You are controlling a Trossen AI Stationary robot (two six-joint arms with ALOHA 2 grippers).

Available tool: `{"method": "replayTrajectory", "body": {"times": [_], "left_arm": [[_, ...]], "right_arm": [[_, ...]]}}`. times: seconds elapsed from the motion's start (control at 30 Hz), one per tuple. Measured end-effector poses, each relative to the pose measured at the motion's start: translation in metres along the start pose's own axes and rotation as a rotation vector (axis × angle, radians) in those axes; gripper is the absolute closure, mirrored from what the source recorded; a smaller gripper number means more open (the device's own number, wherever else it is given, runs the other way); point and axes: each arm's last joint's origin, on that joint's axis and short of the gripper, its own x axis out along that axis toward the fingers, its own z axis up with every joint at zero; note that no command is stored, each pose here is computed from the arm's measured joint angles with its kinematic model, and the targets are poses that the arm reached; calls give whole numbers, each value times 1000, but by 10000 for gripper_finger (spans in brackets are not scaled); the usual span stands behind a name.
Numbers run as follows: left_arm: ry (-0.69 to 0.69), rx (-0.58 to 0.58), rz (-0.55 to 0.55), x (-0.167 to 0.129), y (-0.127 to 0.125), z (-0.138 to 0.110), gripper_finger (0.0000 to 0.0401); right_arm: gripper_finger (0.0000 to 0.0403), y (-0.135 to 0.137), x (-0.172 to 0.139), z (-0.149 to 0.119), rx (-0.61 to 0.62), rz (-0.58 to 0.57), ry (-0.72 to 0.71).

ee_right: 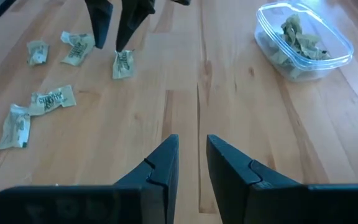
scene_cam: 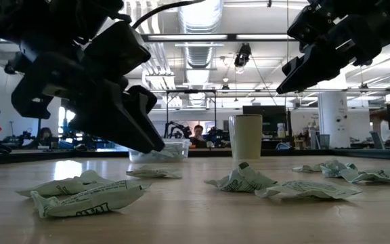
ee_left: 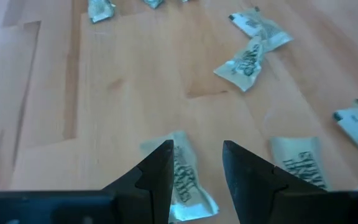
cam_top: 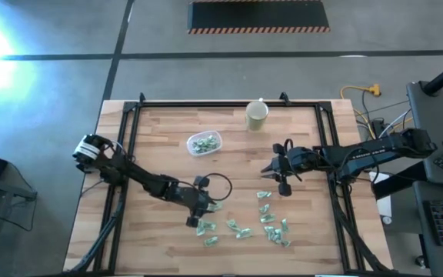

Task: Pick and place Stevia / Truvia into bins
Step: Put the stevia packet into the transparent container

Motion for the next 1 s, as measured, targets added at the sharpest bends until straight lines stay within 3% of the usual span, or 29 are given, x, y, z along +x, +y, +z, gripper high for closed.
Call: {"method": "replayTrajectory", "body": {"times": [1.0], "left_arm": [[85, -32, 39, 15, 13, -14, 280]], "right_arm": [[330, 0, 0, 0, 2, 0, -2]]}}
